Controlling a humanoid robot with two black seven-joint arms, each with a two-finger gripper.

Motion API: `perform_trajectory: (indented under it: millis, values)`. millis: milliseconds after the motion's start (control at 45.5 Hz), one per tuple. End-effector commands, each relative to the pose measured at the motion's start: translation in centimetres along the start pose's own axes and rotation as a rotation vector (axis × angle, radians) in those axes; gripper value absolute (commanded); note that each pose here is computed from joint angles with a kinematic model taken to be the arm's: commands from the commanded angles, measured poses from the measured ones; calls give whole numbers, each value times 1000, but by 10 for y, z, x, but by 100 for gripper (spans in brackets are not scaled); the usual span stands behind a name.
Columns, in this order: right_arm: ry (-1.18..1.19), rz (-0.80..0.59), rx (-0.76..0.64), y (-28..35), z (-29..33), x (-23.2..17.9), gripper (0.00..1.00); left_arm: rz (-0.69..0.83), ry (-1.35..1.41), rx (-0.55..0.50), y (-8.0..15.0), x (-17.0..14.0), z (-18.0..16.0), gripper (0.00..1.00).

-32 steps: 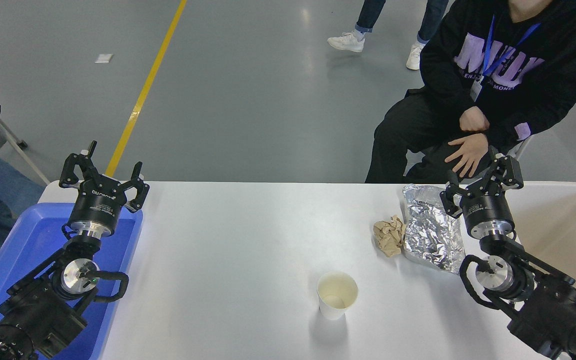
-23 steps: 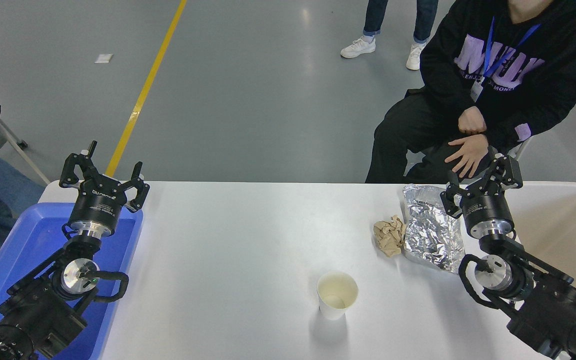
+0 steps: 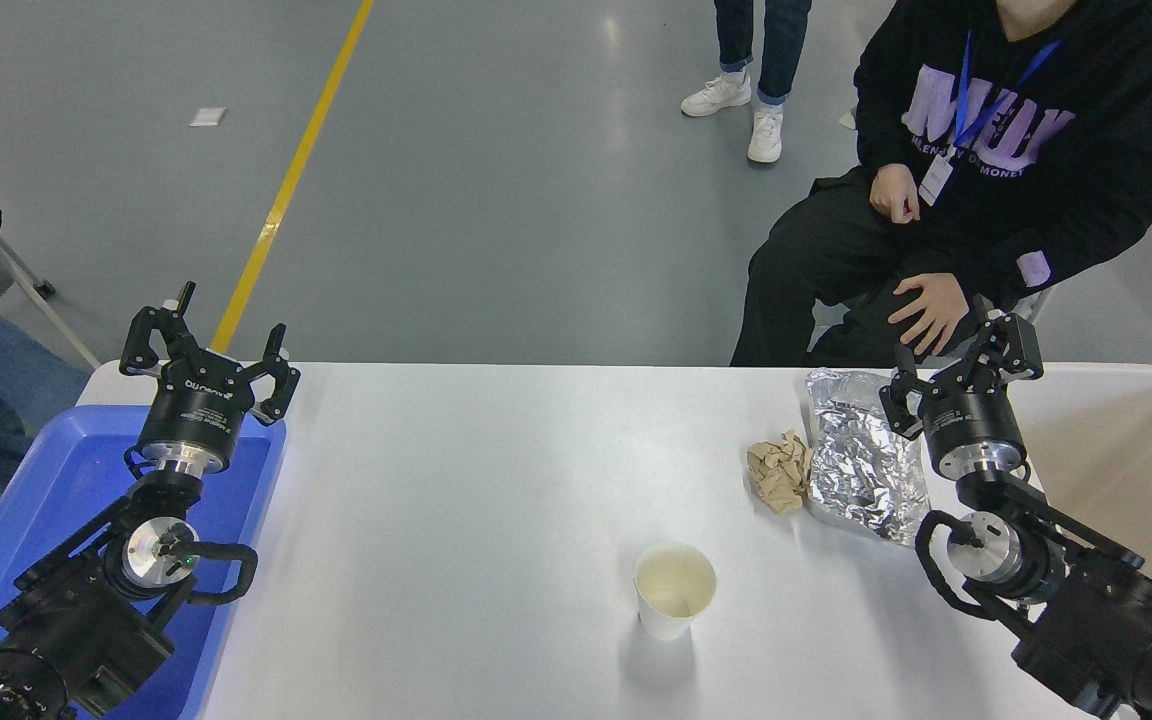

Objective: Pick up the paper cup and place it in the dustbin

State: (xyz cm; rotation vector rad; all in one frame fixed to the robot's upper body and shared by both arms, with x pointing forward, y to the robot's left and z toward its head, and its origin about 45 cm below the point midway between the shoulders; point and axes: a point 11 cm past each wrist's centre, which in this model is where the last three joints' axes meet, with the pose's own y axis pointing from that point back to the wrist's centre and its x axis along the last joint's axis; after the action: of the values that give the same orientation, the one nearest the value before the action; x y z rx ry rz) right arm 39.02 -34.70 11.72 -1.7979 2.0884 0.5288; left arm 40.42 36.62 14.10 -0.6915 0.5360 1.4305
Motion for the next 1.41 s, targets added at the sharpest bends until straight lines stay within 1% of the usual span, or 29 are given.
perform_trajectory:
  millis: [0, 330, 440, 505, 615, 725, 901, 1121, 1187, 1297, 1385]
  values:
    - [-2, 5, 2, 1, -1, 2, 100, 0, 0, 0, 0, 0, 0, 98]
    - [-3, 9, -14, 9, 3, 7, 100, 0, 0, -1, 0, 0, 0, 98]
    - [26, -41, -28, 12, -9, 6, 100, 0, 0, -1, 0, 0, 0, 98]
    - [51, -98, -71, 19, -4, -4, 100, 0, 0, -1, 0, 0, 0, 98]
    - [175, -173, -144, 27, -11, 2, 100, 1, 1, -2, 0, 0, 0, 98]
    - [362, -272, -249, 30, -11, 4, 100, -2, 2, -1, -1, -1, 0, 98]
    - [659, -396, -339, 18, -53, 10, 100, -2, 3, -2, -1, -1, 0, 98]
    - [986, -581, -471, 2, -99, -15, 100, -2, 4, -2, -1, -1, 0, 98]
    - [1086, -636, -538, 0, -105, -22, 100, -3, 5, -2, -1, -1, 0, 98]
    - [1150, -717, -648, 4, -110, -33, 100, -3, 4, -1, -1, -1, 0, 98]
    - [1146, -788, -726, 9, -119, -52, 100, -2, 3, -2, -1, -1, 0, 98]
